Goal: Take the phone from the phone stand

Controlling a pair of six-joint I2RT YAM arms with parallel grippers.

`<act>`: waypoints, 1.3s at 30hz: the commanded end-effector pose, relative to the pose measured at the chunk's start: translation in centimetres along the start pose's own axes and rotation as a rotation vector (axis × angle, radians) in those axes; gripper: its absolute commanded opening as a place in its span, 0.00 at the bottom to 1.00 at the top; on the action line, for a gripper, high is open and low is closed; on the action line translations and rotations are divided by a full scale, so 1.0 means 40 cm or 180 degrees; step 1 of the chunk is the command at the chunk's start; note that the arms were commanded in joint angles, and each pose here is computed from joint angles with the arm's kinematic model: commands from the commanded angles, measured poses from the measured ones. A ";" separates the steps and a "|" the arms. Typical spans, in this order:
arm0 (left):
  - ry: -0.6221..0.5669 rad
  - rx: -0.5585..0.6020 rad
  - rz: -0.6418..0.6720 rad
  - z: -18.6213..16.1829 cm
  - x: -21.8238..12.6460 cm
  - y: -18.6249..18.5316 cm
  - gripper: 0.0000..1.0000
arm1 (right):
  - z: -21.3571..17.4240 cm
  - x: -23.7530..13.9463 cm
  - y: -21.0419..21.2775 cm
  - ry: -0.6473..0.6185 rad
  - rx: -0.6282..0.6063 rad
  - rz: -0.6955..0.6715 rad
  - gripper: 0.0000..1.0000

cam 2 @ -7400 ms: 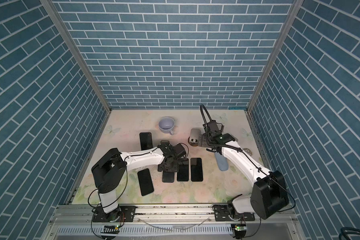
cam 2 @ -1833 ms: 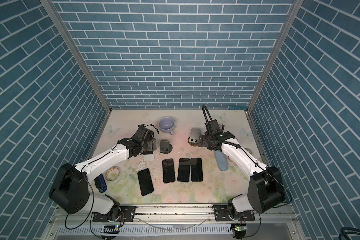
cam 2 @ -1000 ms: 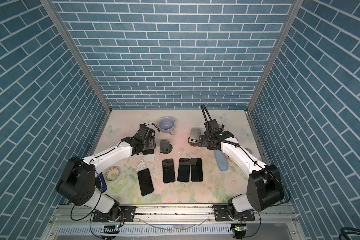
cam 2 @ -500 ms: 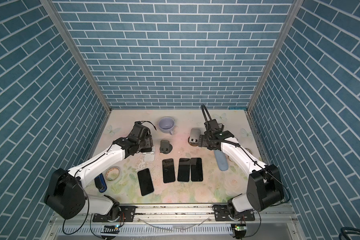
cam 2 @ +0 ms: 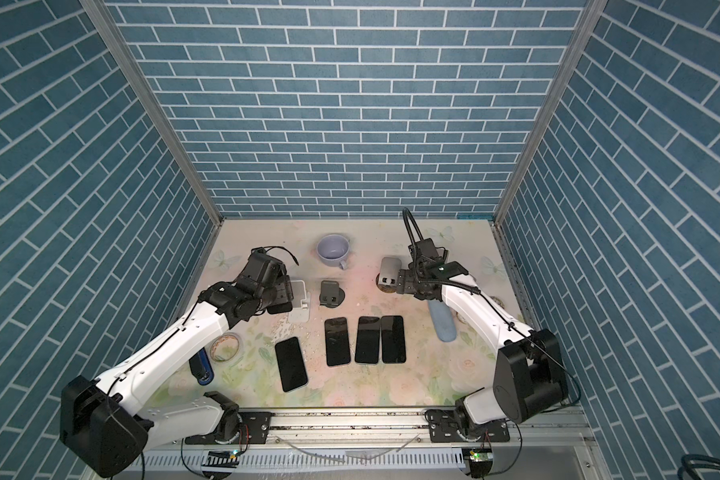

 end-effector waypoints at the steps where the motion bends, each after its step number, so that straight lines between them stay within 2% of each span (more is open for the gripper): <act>1: 0.0136 -0.0040 0.0143 -0.016 -0.023 0.026 0.52 | 0.012 -0.018 0.001 -0.0090 0.0050 0.0041 0.91; 10: 0.0335 -0.0075 0.0185 -0.043 -0.036 0.044 0.52 | 0.007 -0.022 -0.002 -0.0097 0.0031 0.0032 0.91; 18: 0.0572 -0.0127 0.0463 -0.086 -0.024 0.076 0.53 | -0.001 -0.028 -0.007 -0.0117 0.0028 0.0019 0.91; 30: 0.0868 -0.0021 0.0726 -0.137 0.053 0.095 0.54 | -0.005 -0.023 -0.009 -0.0113 0.0035 0.0015 0.91; 39: 0.1021 -0.0078 0.0837 -0.155 0.108 0.129 0.55 | -0.011 -0.017 -0.014 -0.0083 0.0023 -0.0038 0.91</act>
Point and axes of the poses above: each gripper's point midway between its finger pads, its own x axis out along the fingers, its own y axis along the line the jaws close on, z = x × y, the point moved 8 cm from there along -x, back along the fingers, and after that the axes turned 3 degrees about -x, right-handed, at the moved point
